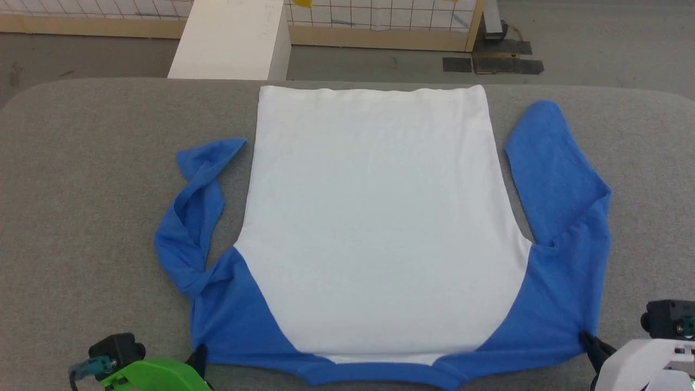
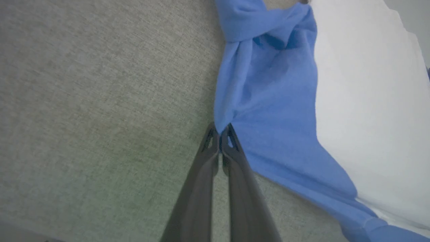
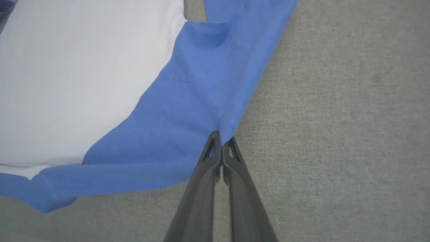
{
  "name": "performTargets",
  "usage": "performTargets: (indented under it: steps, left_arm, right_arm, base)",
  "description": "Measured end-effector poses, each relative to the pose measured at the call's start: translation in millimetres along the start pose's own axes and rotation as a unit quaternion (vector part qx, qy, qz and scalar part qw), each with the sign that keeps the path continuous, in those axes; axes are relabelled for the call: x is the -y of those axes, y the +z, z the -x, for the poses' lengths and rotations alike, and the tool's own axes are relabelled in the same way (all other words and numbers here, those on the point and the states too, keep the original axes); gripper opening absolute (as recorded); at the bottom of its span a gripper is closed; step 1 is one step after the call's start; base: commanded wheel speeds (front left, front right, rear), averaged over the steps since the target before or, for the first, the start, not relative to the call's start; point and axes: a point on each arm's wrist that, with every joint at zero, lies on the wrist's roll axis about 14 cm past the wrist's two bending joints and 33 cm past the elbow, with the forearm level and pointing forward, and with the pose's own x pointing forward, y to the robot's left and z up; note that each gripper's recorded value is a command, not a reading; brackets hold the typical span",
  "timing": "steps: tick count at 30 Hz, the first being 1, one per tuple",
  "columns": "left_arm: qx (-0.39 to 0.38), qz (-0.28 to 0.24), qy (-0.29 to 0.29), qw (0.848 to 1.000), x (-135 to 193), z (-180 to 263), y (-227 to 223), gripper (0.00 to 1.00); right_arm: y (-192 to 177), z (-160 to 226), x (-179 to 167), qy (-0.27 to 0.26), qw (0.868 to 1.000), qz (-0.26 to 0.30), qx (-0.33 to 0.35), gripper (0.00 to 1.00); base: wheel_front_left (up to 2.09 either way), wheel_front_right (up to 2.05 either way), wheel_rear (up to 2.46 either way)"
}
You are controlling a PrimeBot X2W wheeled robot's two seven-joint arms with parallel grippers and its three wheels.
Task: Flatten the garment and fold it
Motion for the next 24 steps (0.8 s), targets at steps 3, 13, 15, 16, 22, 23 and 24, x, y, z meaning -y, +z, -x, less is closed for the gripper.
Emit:
performTargets:
  steps: [3,13,15,16,22,23,24]
  left_arm:
    - [-0.007,-0.006,0.003,1.0,-1.6,0.8,-7.1,0.0]
    - [-0.012,-0.025,-0.009,1.0,5.1,-4.7,-27.3,1.0]
    - [-0.006,-0.024,-0.012,1.0,7.6,-5.0,-25.7,1.0]
    - [-0.001,-0.026,-0.012,1.0,7.9,-4.9,-24.0,1.0]
    - [0.046,-0.038,-0.003,0.998,3.8,-2.0,1.7,1.0]
    - [0.062,-0.043,-0.002,0.997,3.4,-0.8,10.0,1.0]
    - [0.077,-0.046,-0.001,0.996,3.5,0.2,17.6,1.0]
  right_arm:
    - [-20.1,-1.1,4.6,-0.004,1.0,-0.01,-0.029,0.0]
    - [-50.6,-12.2,-0.9,0.007,0.999,-0.023,-0.044,1.0]
    - [-45.1,-12.7,0.3,0.005,0.999,-0.023,-0.024,1.0]
    - [-41.7,-12.8,2.5,0.002,1.0,-0.023,-0.012,1.0]
    - [-5.0,-10.3,19.6,-0.027,0.996,-0.013,0.088,1.0]
    - [5.6,-9.9,20.9,-0.03,0.993,-0.009,0.113,1.0]
    - [12.9,-9.7,21.5,-0.031,0.991,-0.007,0.131,1.0]
  base:
    - [0.0,0.0,0.0]
    - [0.0,0.0,0.0]
    - [0.0,0.0,0.0]
    - [0.0,0.0,0.0]
    - [0.0,0.0,0.0]
    - [0.0,0.0,0.0]
    - [0.0,0.0,0.0]
